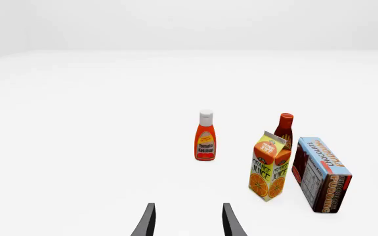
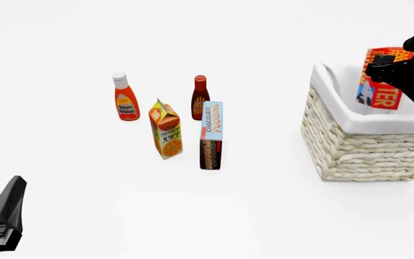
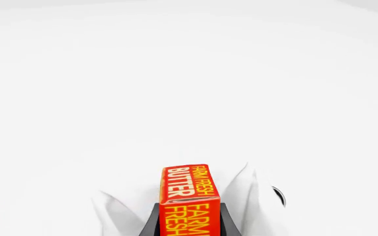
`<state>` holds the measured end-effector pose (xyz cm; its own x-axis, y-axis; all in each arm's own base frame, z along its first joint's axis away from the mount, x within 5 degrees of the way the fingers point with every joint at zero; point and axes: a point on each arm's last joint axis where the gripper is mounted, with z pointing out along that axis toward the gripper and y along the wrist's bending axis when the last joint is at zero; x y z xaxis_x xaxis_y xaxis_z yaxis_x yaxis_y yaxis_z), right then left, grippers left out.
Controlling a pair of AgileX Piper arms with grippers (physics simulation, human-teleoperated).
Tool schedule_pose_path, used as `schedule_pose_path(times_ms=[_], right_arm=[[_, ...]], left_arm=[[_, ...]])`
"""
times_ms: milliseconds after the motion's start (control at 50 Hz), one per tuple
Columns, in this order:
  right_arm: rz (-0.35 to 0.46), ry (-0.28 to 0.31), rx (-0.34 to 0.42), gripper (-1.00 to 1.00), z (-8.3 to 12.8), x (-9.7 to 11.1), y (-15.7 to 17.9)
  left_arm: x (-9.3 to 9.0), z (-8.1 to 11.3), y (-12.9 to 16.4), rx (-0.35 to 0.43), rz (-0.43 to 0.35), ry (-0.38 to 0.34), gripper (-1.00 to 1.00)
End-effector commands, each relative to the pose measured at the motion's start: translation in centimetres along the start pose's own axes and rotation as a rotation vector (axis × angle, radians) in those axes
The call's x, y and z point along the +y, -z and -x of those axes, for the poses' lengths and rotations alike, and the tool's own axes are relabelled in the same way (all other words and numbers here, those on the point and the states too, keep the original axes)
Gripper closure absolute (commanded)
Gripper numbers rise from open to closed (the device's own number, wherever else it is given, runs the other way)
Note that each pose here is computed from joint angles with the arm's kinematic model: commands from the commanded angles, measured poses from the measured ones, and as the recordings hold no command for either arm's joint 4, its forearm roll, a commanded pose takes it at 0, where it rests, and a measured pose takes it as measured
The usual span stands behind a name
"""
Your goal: Pick the butter and place it in the basket.
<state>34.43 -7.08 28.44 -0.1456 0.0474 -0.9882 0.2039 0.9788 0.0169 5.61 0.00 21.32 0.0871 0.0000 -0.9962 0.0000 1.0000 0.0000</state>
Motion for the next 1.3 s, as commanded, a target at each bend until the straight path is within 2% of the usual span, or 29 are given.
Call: schedule_pose_path(times_ms=[20,280,300,1080,1300], right_arm=[[-0.001,-0.013,-0.028,1.00,1.0,0.0,0.0],[-0.001,-0.008,-0.020,1.00,1.0,0.0,-0.3],[-0.001,-0.011,-0.021,-1.00,1.0,0.0,-0.2],[0.000,-0.012,-0.027,-1.00,1.0,0.0,0.1],[0.004,-0.014,-0.052,-1.00,2.3,0.1,1.3]], left_arm=[[0.0,0.0,0.0,0.000,0.000,0.000,-1.00],[0.0,0.0,0.0,0.000,0.000,0.000,-1.00],[0.0,0.0,0.0,0.000,0.000,0.000,-1.00],[0.0,0.0,0.0,0.000,0.000,0.000,-1.00],[0.0,0.0,0.0,0.000,0.000,0.000,-1.00]])
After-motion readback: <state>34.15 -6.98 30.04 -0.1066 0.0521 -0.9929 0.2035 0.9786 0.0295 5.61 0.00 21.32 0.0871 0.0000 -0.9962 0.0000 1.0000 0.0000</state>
